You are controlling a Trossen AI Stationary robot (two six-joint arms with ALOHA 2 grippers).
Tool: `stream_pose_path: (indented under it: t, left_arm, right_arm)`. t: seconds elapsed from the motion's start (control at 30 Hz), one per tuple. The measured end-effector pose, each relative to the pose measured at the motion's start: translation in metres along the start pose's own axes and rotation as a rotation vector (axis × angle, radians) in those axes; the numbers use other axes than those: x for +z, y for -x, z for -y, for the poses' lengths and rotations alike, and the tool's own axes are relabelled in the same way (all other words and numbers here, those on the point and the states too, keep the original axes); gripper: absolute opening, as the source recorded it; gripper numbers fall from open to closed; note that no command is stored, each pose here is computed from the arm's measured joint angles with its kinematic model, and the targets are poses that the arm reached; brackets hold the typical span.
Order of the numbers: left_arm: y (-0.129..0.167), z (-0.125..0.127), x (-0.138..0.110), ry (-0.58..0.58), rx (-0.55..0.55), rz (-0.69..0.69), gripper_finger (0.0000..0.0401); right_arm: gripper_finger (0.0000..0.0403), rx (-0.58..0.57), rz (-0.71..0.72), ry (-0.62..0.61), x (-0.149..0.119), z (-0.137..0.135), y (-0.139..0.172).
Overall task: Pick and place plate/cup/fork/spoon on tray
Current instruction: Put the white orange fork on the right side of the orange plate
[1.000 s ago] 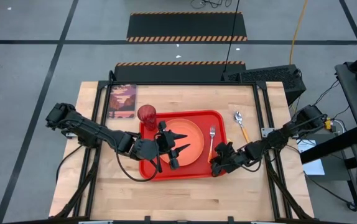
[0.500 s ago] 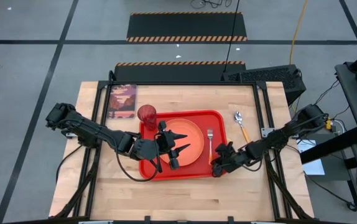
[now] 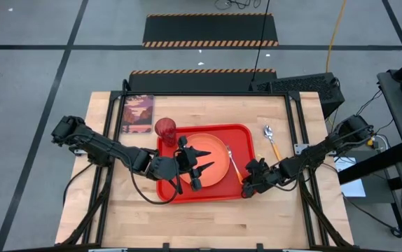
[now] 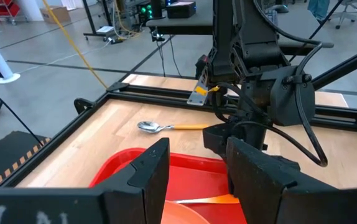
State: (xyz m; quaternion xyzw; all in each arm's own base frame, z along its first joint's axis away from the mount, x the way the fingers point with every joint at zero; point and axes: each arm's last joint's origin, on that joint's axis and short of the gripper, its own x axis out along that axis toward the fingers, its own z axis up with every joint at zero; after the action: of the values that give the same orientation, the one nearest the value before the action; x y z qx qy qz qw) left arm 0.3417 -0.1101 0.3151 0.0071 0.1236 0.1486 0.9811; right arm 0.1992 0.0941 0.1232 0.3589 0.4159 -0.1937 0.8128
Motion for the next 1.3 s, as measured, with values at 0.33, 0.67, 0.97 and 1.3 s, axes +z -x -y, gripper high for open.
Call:
stream_pose_path:
  t: [0.33,0.67,0.97,1.3]
  left_arm:
    - [0.000,0.000,0.000,0.000,0.000,0.000,0.0163]
    - [0.000,0.000,0.000,0.000,0.000,0.000,0.0163]
    - [0.000,0.000,0.000,0.001,0.000,0.001,0.0163]
    - [0.000,0.000,0.000,0.000,0.000,0.001,0.0163]
  right_arm:
    - [0.0043,0.003,0.028,-0.022,0.001,-0.001,0.000]
    - [0.0043,0.002,0.029,-0.029,0.000,-0.002,-0.003]
    - [0.0043,0.007,0.037,-0.029,-0.002,-0.004,-0.010]
    - [0.0043,0.011,0.045,-0.016,-0.001,-0.004,-0.010]
